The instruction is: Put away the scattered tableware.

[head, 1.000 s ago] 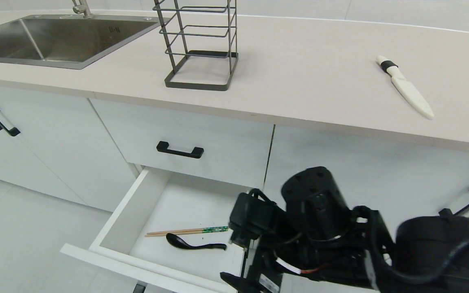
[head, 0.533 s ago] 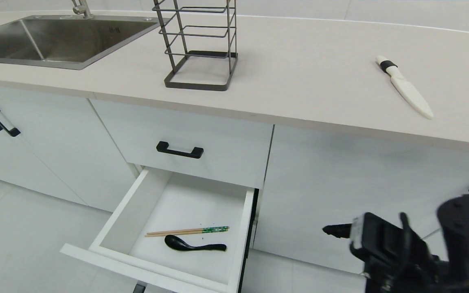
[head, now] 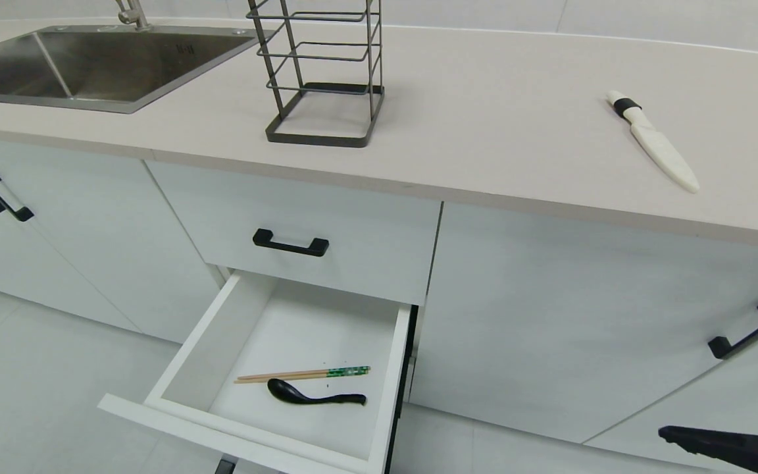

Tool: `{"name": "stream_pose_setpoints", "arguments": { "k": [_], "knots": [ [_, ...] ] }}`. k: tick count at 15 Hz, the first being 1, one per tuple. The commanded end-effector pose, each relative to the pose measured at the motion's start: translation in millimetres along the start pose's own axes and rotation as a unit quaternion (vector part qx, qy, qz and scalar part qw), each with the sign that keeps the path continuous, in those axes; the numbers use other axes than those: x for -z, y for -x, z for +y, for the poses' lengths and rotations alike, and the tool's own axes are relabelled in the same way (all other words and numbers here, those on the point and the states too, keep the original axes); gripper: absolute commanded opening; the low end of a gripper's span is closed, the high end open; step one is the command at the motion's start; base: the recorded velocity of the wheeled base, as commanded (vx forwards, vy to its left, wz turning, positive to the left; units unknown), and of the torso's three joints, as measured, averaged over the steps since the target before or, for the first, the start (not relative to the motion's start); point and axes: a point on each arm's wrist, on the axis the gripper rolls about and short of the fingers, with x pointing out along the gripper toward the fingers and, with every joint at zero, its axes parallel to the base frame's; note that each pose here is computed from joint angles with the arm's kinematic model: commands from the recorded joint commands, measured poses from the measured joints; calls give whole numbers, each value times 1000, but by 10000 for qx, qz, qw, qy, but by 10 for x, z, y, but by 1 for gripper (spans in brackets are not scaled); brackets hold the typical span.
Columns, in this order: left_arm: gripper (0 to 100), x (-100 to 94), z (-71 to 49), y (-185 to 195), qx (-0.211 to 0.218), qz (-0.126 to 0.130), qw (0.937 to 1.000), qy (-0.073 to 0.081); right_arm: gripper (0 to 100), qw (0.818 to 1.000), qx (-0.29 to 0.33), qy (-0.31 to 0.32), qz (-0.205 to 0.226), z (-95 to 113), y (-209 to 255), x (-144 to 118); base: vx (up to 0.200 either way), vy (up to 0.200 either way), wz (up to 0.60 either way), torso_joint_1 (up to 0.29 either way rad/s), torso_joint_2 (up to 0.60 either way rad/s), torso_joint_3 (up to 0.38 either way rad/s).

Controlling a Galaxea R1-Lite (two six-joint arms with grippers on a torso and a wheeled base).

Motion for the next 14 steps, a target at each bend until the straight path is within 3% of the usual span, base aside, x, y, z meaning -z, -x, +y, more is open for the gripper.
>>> {"name": "stream_pose_setpoints", "arguments": {
  "k": [1, 3, 6, 8, 10, 14],
  "knots": [
    [100, -1, 0, -1, 0, 6, 10000, 2, 100, 9972, 65, -418, -616, 19, 274, 127, 0, 0, 0, 0, 0, 0],
    [100, -1, 0, -1, 0, 6, 10000, 2, 100, 9903, 467, -923, -933, -1, 386, 155, 0, 0, 0, 0, 0, 0],
    [100, -2, 0, -1, 0, -1, 10000, 1, 100, 9763, 1257, -1119, -1359, -12, 546, 229, 0, 0, 0, 0, 0, 0],
    [100, -1, 0, -1, 0, 6, 10000, 2, 100, 9613, 2041, -1253, -1360, -1, 609, 300, 0, 0, 0, 0, 0, 0],
    [100, -2, -1, -1, 15, -1, 10000, -14, 100, 9592, 2254, -1031, -1357, 42, 644, 345, 0, 0, 0, 0, 0, 0],
    [100, -1, -1, -1, 15, 6, 10000, 2, 100, 9278, 3197, -945, -1677, 135, 706, 400, 0, 0, 0, 0, 0, 0]
  ]
}}
